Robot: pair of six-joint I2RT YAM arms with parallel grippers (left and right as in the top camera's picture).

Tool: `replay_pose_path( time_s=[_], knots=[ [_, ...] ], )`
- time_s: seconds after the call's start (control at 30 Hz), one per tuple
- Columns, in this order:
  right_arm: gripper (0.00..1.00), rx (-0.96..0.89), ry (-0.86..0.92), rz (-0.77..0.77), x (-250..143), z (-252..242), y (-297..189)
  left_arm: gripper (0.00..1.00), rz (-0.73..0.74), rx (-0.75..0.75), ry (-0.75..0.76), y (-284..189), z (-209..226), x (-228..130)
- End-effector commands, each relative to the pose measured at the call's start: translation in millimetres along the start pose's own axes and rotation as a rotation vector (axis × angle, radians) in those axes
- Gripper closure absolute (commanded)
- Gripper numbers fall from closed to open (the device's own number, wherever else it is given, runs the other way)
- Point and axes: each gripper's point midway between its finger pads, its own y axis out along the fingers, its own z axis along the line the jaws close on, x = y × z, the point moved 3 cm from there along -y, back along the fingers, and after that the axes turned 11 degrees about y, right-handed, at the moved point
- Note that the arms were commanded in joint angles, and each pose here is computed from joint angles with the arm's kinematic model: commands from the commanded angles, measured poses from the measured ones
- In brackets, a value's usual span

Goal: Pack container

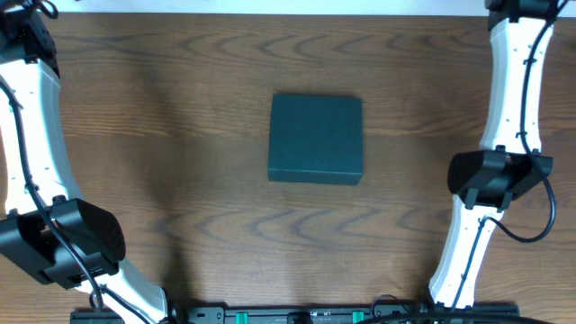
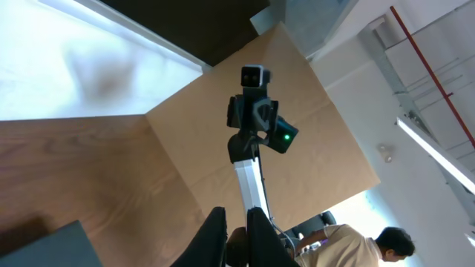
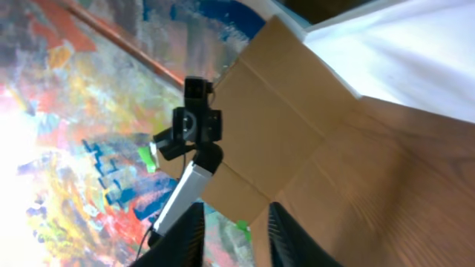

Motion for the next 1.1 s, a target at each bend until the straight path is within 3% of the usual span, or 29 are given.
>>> replay_pose_path(
  time_s=[0.0, 0.2, 0.27, 0.37, 0.47, 0.8, 1.07],
  knots=[
    [0.67, 0.099, -0.097, -0.068, -6.8, 58.6, 9.0, 0.9, -0.006, -0.003, -0.031, -0.4, -13.3, 1.3],
    [0.54, 0.232, -0.152, -0.32, 23.0, 97.3, -16.0, 0.9, -0.006, -0.003, -0.031, -0.4, -13.3, 1.3],
    [0.39, 0.194, -0.117, -0.406, 39.7, 91.0, -25.2, 0.9, -0.005, -0.003, -0.031, -0.3, -13.3, 1.2],
    [0.27, 0.06, -0.055, -0.538, 62.4, 64.2, -38.0, 0.9, -0.005, -0.003, -0.031, -0.4, -13.2, 1.2],
    [0.02, -0.111, -0.014, -0.619, 69.9, 28.3, -47.9, 0.9, -0.005, -0.003, -0.031, -0.4, -13.2, 1.2],
    [0.01, -0.551, 0.083, -0.493, 24.8, -80.7, -20.0, 0.9, 0.022, 0.008, -0.025, -0.5, -11.6, -2.7],
    [0.01, -1.0, -0.059, -0.264, -39.9, -140.6, 25.4, 0.9, 0.03, 0.01, 0.014, -0.6, -10.3, -3.9]
  ],
)
